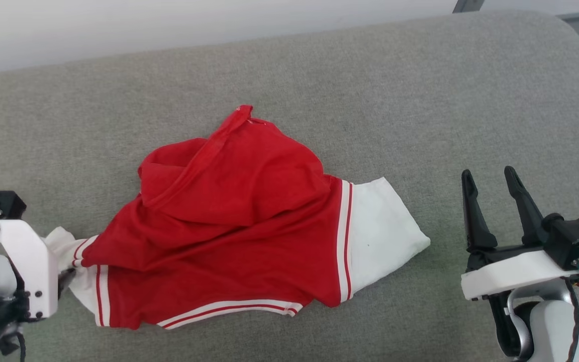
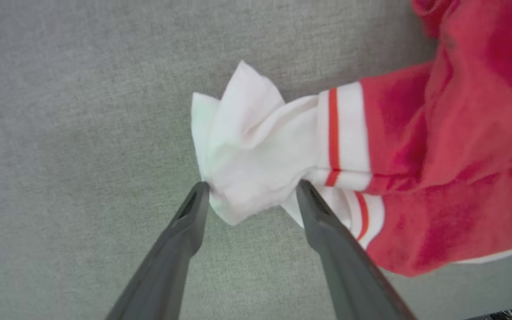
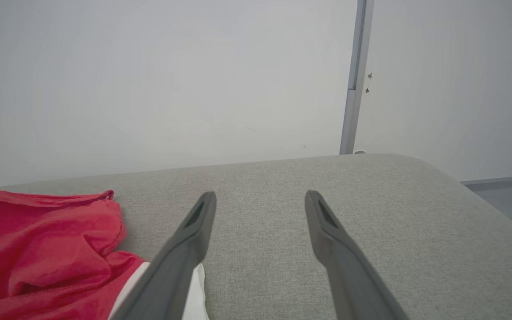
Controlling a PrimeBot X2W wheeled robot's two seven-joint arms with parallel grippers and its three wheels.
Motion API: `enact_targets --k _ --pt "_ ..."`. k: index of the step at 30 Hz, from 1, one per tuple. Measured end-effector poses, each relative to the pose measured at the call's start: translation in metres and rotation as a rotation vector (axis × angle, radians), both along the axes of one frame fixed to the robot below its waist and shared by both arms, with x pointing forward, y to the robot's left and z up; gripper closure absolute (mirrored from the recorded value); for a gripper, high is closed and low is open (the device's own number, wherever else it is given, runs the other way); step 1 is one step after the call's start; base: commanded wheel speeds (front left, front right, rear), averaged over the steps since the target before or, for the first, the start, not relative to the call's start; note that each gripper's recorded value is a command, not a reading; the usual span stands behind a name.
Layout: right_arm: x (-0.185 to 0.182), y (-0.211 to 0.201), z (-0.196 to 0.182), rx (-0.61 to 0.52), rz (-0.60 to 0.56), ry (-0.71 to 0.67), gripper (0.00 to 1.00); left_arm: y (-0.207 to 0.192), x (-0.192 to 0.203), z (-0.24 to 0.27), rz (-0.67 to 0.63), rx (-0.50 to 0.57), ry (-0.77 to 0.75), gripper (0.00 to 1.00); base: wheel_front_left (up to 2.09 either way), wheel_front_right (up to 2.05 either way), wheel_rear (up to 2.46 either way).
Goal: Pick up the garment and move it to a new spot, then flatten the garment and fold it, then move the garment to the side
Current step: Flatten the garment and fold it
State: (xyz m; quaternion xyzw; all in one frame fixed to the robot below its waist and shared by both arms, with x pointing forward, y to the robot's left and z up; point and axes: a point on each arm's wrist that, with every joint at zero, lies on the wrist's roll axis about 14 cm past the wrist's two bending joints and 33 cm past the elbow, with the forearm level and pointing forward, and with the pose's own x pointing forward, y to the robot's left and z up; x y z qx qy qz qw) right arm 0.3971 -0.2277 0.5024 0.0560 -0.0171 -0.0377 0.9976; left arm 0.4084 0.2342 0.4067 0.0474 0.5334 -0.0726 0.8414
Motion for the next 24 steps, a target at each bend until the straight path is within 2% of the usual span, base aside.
enact_targets --k 1,2,3,8,18,19,21,22,23,24 --pt "0.001 -0.001 -0.001 0.003 -0.003 0.001 0.00 0.000 0.003 -0.003 -0.006 -0.003 -0.002 0.00 0.00 0.00 0.00" --pt "0.002 -0.001 -0.001 0.002 -0.004 0.003 0.00 0.000 0.006 -0.005 -0.003 -0.008 -0.004 0.62 0.00 0.00 0.00" --pt "0.002 -0.002 -0.002 0.001 -0.007 0.005 0.00 -0.001 0.010 -0.007 -0.004 -0.014 -0.004 1.00 0.00 0.00 0.00" --pt "0.003 -0.007 -0.007 0.006 -0.021 0.018 0.00 0.004 0.029 -0.011 0.039 -0.026 -0.013 1.00 0.00 0.00 0.00" --pt "0.009 -0.009 -0.012 0.002 -0.025 0.030 0.00 -0.001 0.080 0.011 0.004 -0.032 -0.140 1.00 0.00 0.00 0.00" --pt "0.010 -0.009 -0.012 0.001 -0.024 0.029 0.00 -0.002 0.082 0.009 -0.003 -0.030 -0.135 0.70 0.00 0.00 0.00" --pt "0.013 -0.008 -0.014 0.002 -0.019 0.035 0.00 -0.005 0.087 0.004 0.006 -0.039 -0.129 0.42 0.00 0.00 0.00" --pt "0.013 -0.006 -0.016 0.002 -0.015 0.039 0.00 -0.006 0.089 0.002 0.009 -0.040 -0.124 0.12 0.00 0.00 0.00" --pt "0.014 -0.006 -0.016 0.003 -0.014 0.042 0.00 -0.006 0.090 0.000 0.011 -0.040 -0.122 0.00 0.00 0.00 0.00" --pt "0.015 -0.006 -0.016 0.003 -0.012 0.041 0.00 -0.006 0.093 -0.001 0.023 -0.045 -0.121 0.00 0.00 0.00 0.00"
